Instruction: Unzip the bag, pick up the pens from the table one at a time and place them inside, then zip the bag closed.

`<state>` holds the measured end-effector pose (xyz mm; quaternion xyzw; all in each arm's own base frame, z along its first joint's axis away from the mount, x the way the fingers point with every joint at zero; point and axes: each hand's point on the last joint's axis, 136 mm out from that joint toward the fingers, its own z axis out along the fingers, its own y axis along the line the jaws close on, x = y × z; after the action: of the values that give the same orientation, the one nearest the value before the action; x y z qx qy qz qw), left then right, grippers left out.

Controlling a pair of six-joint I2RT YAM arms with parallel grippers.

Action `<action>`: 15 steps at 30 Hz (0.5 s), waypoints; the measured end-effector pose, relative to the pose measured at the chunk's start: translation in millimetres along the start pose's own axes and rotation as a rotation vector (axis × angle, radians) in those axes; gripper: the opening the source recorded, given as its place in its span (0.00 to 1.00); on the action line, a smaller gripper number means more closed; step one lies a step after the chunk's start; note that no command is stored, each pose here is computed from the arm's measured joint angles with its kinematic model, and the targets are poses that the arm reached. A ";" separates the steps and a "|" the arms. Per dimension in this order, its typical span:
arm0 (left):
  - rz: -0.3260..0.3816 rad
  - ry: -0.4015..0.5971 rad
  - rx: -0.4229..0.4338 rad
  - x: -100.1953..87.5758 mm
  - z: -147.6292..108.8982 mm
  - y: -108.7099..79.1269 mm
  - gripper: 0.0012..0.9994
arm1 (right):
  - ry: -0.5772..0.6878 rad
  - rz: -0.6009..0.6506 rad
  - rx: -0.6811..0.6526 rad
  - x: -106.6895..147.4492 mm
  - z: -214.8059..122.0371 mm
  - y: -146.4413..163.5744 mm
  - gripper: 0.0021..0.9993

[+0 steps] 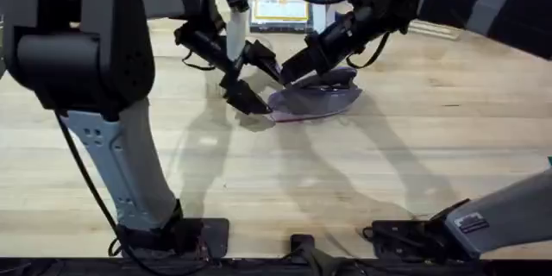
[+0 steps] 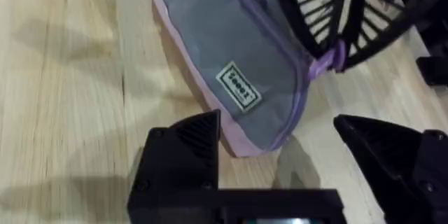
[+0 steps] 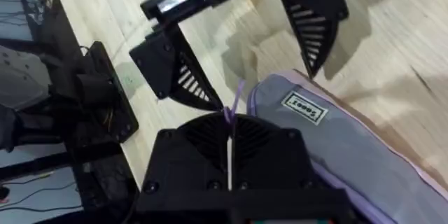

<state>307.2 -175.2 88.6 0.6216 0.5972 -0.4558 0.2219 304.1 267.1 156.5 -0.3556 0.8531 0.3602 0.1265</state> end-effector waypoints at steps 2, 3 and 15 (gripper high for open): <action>0.012 0.004 0.009 -1.9 4.5 -0.8 1.00 | 0.000 0.000 0.000 -0.1 -0.1 0.1 0.03; 0.016 0.006 0.014 -2.9 6.5 -1.2 1.00 | 0.000 0.000 0.000 0.0 0.0 0.0 0.03; -0.032 -0.002 -0.004 -9.3 15.8 8.1 0.04 | -0.002 0.004 0.007 0.0 -1.1 -2.5 0.03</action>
<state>311.3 -194.7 86.5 0.6110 0.6078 -0.4588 0.2162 305.8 265.1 156.0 -0.3534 0.8548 0.3580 0.1277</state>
